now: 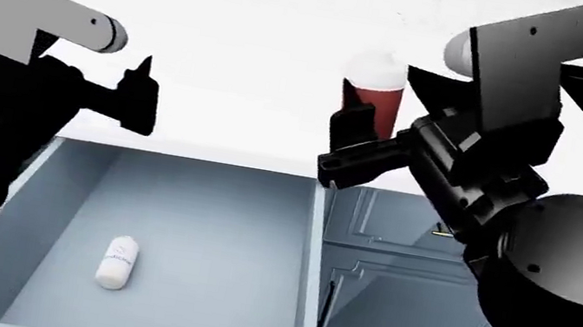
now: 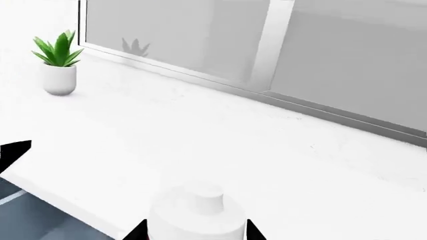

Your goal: Pick and place the shaker into the drawer. Then close the cabinet.

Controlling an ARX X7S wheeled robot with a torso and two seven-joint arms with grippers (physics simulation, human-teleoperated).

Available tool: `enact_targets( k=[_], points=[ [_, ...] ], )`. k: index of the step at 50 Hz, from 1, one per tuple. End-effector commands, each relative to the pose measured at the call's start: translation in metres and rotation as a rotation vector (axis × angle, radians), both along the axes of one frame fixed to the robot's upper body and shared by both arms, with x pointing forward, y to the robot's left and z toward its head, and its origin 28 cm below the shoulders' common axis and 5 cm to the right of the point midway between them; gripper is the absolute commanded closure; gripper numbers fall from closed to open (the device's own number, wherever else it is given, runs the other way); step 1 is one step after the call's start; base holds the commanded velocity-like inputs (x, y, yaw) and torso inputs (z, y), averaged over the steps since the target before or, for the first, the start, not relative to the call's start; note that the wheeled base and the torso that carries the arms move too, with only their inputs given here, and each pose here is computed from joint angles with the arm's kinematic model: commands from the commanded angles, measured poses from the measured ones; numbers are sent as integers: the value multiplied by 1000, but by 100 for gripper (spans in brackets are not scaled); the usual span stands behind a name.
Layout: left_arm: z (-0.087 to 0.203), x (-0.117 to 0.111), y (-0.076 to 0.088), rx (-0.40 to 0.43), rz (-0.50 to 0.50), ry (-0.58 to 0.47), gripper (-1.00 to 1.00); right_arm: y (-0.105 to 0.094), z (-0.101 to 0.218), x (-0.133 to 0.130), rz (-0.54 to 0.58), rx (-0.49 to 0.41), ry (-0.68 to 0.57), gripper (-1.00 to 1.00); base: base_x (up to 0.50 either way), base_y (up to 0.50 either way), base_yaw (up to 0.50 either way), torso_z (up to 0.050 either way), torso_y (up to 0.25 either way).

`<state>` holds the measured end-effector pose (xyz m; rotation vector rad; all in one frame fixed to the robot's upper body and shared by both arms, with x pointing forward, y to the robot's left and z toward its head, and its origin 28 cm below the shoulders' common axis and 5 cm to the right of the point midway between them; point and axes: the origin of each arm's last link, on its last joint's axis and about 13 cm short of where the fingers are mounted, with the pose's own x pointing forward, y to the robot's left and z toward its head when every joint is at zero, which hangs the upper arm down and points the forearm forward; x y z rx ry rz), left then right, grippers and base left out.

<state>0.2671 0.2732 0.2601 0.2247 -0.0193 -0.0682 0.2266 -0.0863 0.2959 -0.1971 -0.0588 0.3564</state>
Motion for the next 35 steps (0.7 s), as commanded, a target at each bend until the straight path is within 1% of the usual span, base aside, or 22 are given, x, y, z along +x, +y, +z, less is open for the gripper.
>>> enact_targets(
  k=[1,5,8,13,15,19,23,25,27,30,31,33,34,35],
  points=[
    [43,-31,-1,-60,-11,-206,-100,-1,14,22,141,-180,172,100,0,0,0,0,0],
    [54,-39,-3,-119,-11,-248,-100,7,16,39,219,-251,230,100,0,0,0,0,0],
    [59,-42,-4,-150,-17,-261,-100,16,17,53,277,-285,260,100,0,0,0,0,0],
    [63,-44,-7,-178,-24,-274,-100,34,9,71,369,-321,305,100,0,0,0,0,0],
    [62,-43,-7,-173,-23,-274,-100,42,2,76,406,-328,328,100,0,0,0,0,0],
    [59,-45,-9,-160,-41,-251,-100,55,-16,82,474,-344,388,100,0,0,0,0,0],
    [59,-47,-11,-184,-61,-241,-100,64,-43,85,520,-337,458,100,0,0,0,0,0],
    [62,-47,-11,-239,-66,-218,-100,67,-55,87,528,-335,487,100,0,0,0,0,0],
    [62,-48,-11,-230,-72,-229,-100,69,-67,88,532,-330,512,100,0,0,0,0,0],
    [61,-51,-12,-238,-103,-213,-100,72,-81,92,537,-322,544,100,0,0,0,0,0],
    [61,-52,-12,-238,-116,-222,-100,72,-86,93,537,-319,553,100,0,0,0,0,0],
    [61,-54,-13,-248,-129,-226,-100,74,-96,95,539,-310,575,100,0,0,0,0,0],
    [61,-54,-13,-254,-124,-251,-100,75,-102,95,540,-303,588,100,0,0,0,0,0],
    [62,-55,-13,-279,-117,-264,-100,75,-107,95,541,-299,596,100,0,0,0,0,0]
  ],
)
